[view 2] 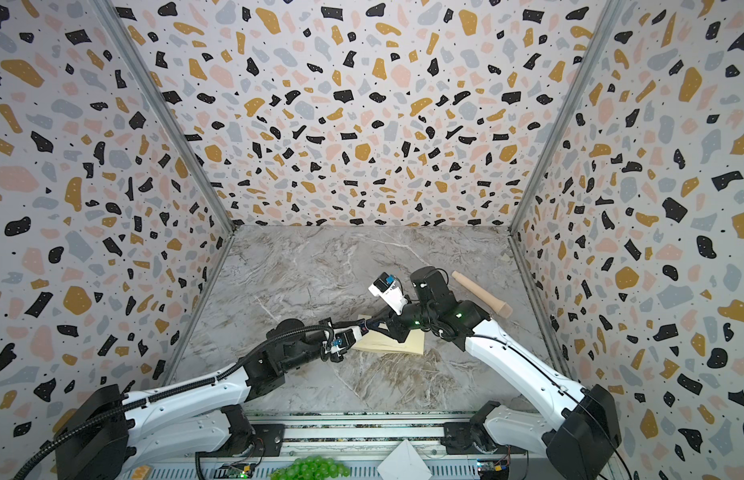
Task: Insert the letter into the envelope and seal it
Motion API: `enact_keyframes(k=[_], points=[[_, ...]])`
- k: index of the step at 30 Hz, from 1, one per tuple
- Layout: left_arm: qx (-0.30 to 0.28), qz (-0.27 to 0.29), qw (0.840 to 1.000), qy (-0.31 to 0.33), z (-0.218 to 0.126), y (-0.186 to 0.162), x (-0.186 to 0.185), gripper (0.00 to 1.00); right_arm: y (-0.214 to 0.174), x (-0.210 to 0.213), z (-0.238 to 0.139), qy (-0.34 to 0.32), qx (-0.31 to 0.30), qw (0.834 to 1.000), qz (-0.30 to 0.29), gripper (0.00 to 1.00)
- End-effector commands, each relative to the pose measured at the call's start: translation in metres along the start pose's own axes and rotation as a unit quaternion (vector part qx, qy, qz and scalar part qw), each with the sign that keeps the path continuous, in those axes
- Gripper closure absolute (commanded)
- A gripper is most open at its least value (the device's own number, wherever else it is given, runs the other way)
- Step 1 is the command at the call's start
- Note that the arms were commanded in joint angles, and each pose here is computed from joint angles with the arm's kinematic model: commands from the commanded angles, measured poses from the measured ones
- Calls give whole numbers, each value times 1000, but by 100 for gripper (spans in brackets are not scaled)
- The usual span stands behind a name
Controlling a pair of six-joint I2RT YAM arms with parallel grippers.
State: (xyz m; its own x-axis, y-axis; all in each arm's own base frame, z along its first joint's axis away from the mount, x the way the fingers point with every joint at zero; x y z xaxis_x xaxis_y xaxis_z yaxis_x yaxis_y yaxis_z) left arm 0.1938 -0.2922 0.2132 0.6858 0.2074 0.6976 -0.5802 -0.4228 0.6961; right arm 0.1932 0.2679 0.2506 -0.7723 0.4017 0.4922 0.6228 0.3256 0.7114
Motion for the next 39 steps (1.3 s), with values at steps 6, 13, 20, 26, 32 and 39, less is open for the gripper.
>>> enact_keyframes(k=[6, 13, 20, 26, 32, 39], points=[[-45, -32, 997, -53, 5, 15, -13, 100, 10, 25, -27, 6, -19, 987, -159, 100], [-40, -41, 997, -55, 5, 10, -16, 100, 16, 29, -39, -11, -40, 982, -184, 100], [-40, -37, 998, -44, 4, 12, -11, 100, 16, 33, -33, 15, -36, 986, -160, 100], [-49, -32, 998, -31, 6, 20, 0, 60, 11, 32, -25, 31, -25, 990, -137, 100], [-40, -30, 998, -30, 8, 17, 0, 46, 12, 35, -27, 37, -32, 989, -136, 100], [-49, -32, 998, -22, 7, 24, 7, 54, 10, 35, -20, 47, -22, 990, -132, 100]])
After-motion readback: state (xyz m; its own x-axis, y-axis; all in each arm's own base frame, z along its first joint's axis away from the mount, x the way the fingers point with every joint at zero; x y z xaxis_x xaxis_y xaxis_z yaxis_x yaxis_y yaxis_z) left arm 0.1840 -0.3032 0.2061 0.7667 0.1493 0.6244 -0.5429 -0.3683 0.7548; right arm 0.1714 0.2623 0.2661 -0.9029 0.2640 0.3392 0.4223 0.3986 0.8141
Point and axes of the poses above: each gripper's point midway between its finger pads, its own z axis out along the fingers, its own x axis along the line the jaws close on, y = z × x, the point moved 2 cm from there along -z, back along the fingers, and after that the axes turned 15 degrees about z, right-handed, at the moved point
